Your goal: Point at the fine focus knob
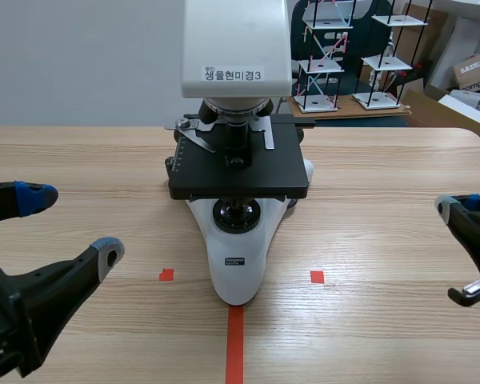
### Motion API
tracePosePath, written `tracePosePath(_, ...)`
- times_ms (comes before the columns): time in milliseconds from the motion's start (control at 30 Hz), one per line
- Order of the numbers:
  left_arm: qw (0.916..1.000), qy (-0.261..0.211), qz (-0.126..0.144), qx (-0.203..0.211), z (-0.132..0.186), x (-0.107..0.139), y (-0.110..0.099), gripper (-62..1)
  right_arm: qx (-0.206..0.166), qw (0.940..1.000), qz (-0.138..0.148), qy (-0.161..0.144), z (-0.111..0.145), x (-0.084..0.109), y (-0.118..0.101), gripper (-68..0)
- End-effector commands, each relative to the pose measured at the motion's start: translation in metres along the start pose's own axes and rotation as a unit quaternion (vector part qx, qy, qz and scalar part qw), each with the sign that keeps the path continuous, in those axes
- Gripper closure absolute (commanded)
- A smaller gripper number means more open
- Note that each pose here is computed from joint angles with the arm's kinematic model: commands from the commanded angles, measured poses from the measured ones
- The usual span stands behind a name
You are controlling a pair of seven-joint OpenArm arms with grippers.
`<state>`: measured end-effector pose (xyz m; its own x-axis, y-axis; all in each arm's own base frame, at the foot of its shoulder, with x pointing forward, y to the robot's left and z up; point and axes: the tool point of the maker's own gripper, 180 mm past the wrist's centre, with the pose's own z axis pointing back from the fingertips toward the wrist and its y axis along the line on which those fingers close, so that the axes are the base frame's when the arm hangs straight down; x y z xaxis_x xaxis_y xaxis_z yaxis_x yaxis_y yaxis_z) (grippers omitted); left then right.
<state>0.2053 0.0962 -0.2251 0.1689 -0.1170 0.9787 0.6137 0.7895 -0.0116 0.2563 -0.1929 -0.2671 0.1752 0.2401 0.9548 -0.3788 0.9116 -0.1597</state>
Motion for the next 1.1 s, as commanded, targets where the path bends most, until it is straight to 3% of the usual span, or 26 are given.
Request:
tracePosePath(0, 1.0, -0.007, 0.006, 0.003, 0.001, 0.003, 0.0, -58.1, -0.006, 0.9997, 0.001, -0.024, -0.006, 0.01, -0.009, 0.1)
tracePosePath(133, 1.0, -0.007, 0.006, 0.003, 0.001, 0.003, 0.0, -58.1, -0.028, 0.999, 0.0, -0.034, -0.014, 0.007, -0.03, 0.1)
tracePosePath(367, 1.0, -0.007, 0.006, 0.003, 0.001, 0.003, 0.0, -58.1, -0.034, 0.9987, -0.001, -0.037, -0.032, 0.001, -0.059, 0.1)
tracePosePath(600, 1.0, -0.007, 0.006, 0.003, 0.001, 0.003, 0.0, -58.1, -0.032, 0.9973, -0.015, -0.064, -0.049, 0.004, -0.092, 0.1)
tracePosePath(700, 1.0, -0.007, 0.006, 0.003, 0.001, 0.003, 0.0, -58.1, -0.032, 0.9972, -0.008, -0.068, -0.058, 0.005, -0.105, 0.1)
tracePosePath(1067, 1.0, -0.007, 0.006, 0.003, 0.001, 0.003, 0.0, -58.1, 0.008, 0.9948, 0.024, -0.098, -0.095, 0.033, -0.115, 0.1)
